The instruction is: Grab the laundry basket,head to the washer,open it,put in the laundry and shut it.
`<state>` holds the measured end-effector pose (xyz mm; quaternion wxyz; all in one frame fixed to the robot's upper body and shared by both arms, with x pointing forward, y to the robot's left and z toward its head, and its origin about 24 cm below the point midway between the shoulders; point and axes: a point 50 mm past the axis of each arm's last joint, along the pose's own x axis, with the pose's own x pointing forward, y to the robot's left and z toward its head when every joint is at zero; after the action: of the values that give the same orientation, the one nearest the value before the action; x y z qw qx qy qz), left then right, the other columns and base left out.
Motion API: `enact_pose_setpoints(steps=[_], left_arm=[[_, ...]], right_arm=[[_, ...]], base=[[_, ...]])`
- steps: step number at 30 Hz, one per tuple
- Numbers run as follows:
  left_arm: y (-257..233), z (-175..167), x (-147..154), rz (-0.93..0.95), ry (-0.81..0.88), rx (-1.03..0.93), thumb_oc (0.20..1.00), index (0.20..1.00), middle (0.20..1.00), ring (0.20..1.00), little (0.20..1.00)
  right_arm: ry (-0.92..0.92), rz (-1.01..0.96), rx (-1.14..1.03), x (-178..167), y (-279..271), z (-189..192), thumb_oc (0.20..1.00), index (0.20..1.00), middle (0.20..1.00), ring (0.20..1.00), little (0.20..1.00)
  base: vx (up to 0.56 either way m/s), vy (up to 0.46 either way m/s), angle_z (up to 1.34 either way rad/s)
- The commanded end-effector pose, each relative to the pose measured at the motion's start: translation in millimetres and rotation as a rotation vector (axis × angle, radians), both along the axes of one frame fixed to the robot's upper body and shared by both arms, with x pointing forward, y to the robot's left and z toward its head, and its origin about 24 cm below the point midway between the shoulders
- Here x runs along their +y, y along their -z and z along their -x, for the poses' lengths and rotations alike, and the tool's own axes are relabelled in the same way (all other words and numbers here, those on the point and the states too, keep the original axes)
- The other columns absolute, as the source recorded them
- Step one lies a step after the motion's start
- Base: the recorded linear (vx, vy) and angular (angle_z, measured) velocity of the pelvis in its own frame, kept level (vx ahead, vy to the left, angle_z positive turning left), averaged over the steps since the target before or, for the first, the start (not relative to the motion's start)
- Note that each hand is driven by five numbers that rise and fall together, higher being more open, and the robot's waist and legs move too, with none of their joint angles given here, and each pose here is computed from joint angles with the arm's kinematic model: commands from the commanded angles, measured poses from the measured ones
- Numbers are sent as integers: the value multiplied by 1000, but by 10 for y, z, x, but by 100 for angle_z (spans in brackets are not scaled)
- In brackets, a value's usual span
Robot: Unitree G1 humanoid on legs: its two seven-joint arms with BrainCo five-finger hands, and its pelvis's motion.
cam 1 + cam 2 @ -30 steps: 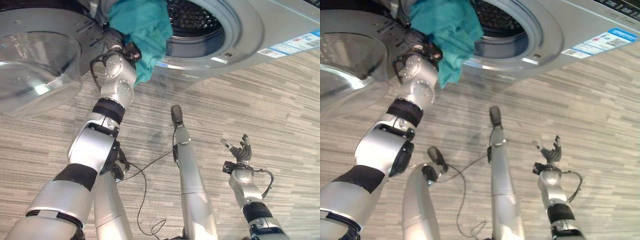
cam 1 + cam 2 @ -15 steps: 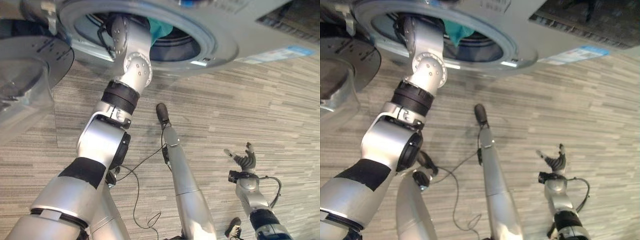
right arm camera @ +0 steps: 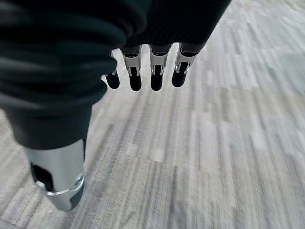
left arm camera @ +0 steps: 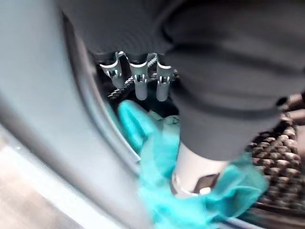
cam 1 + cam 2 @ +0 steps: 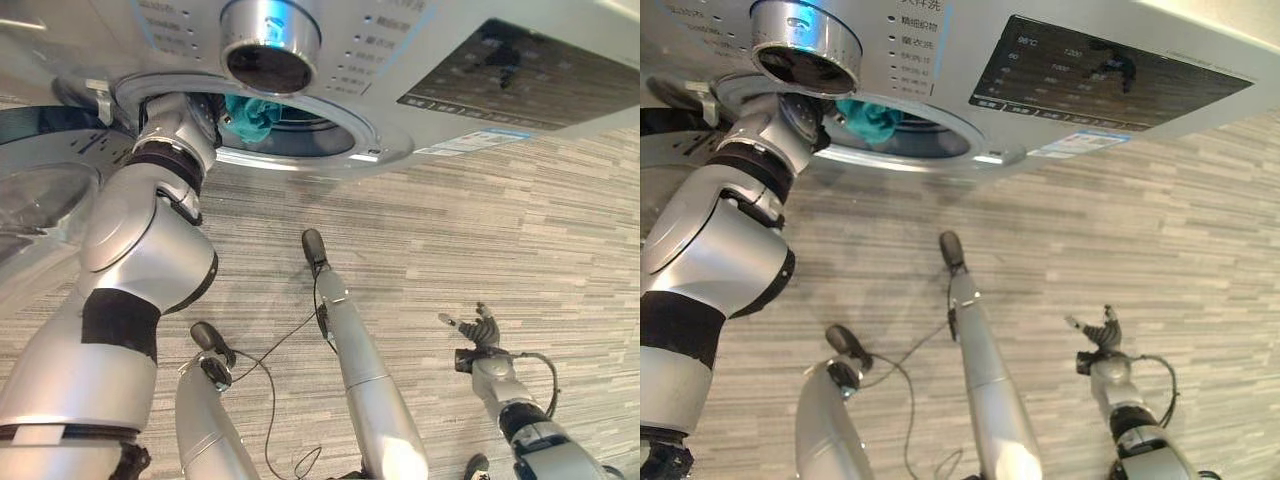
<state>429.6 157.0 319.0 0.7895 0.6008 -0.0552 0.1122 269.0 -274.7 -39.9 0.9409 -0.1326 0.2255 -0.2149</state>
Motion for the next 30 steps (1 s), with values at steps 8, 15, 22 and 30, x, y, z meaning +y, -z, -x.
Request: enact_pose_setpoints(steps=[8,15,22,30], left_arm=[[-158,248,-939,150,476,-363,1000,1000,1000,1000,1000],[2179,667,-536,303,510,130,1000,1000,1000,1000,1000],[3239,1463,3,506,389,528,1000,1000,1000,1000,1000],[3686,2113,670,801,33,594,1000,1000,1000,1000,1000]], right_arm=[[124,49,73,-474,112,484,1000,1000,1000,1000,1000],[363,-76,258,-664,534,1289,1000,1000,1000,1000,1000],[481,4,166,-1203,145,1310,1000,1000,1000,1000,1000],[315,269,-66,-1229,-534,1258,1000,1000,1000,1000,1000]], base=[[-35,-50,22],[-22,35,16],[137,86,-1],[151,95,4]])
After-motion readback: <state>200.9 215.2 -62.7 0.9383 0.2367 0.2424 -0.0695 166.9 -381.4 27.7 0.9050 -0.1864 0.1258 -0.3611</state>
